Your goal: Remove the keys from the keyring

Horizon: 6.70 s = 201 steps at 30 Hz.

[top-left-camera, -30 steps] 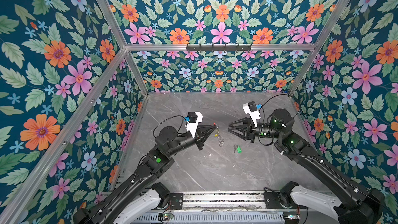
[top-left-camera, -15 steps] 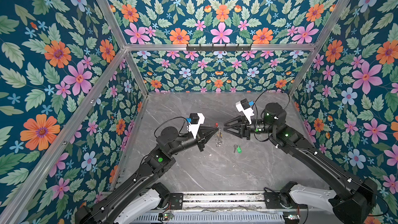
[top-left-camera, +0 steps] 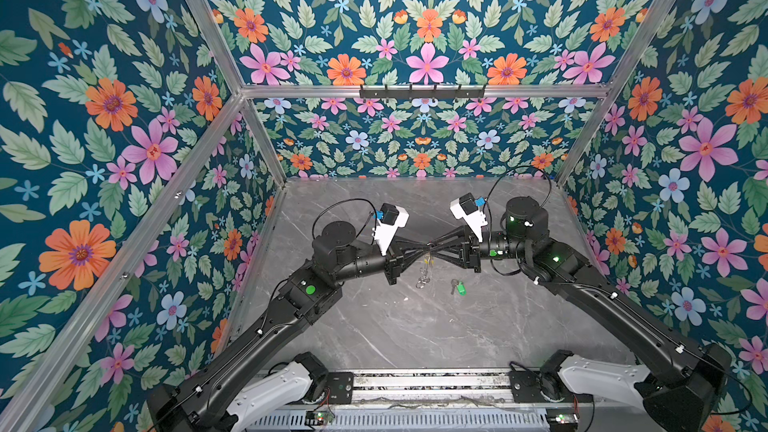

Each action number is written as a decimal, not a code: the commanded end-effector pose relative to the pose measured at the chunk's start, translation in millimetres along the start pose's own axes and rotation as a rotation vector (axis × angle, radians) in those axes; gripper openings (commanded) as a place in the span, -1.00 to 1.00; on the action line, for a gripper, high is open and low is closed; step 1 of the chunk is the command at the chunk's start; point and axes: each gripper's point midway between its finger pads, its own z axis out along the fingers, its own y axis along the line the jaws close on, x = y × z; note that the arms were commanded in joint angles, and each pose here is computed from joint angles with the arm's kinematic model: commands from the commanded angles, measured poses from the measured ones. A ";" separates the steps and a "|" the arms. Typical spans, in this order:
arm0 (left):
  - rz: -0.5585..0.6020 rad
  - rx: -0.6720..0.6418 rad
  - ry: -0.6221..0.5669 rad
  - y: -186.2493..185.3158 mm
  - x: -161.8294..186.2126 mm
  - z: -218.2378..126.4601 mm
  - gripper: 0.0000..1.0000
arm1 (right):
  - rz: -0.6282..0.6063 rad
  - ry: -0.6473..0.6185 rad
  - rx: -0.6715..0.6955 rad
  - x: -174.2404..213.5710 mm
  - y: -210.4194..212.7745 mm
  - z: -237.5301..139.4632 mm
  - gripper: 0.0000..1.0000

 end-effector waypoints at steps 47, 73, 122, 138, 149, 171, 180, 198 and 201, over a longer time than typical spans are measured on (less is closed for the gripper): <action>0.020 0.104 -0.256 -14.8 -28.2 -20.8 -0.38 | -0.070 -0.159 -0.051 -25.8 23.0 -19.2 -1.00; -0.028 0.168 -0.258 -11.6 -28.4 -7.5 -0.56 | -0.069 -0.187 -0.078 -29.2 27.5 -20.5 -1.00; -0.144 0.327 -0.284 -1.8 -3.1 5.6 -0.21 | -0.046 -0.214 -0.033 -23.0 12.8 -17.0 -1.00; -0.158 0.270 -0.270 8.9 -2.9 10.1 -1.00 | -0.024 -0.228 0.034 -23.0 8.0 -23.6 -0.95; -0.114 0.031 -0.183 28.4 2.4 4.6 -1.00 | 0.001 -0.278 0.211 -21.9 -12.5 -39.0 -0.37; -0.084 -0.262 -0.129 50.9 -4.9 -5.9 -1.00 | 0.026 0.053 0.105 -19.1 -24.5 8.0 -0.47; -0.081 -0.250 -0.123 49.0 -4.1 -4.9 -1.00 | 0.010 0.085 0.160 -15.4 -36.4 18.8 -0.29; -0.077 -0.226 -0.116 44.4 -0.3 -5.7 -0.74 | -0.033 0.080 0.154 -21.1 -28.7 24.9 -1.00; -0.059 -0.218 -0.132 38.6 -1.2 -12.9 -0.33 | -0.042 0.066 0.149 -22.5 -29.2 16.1 -1.00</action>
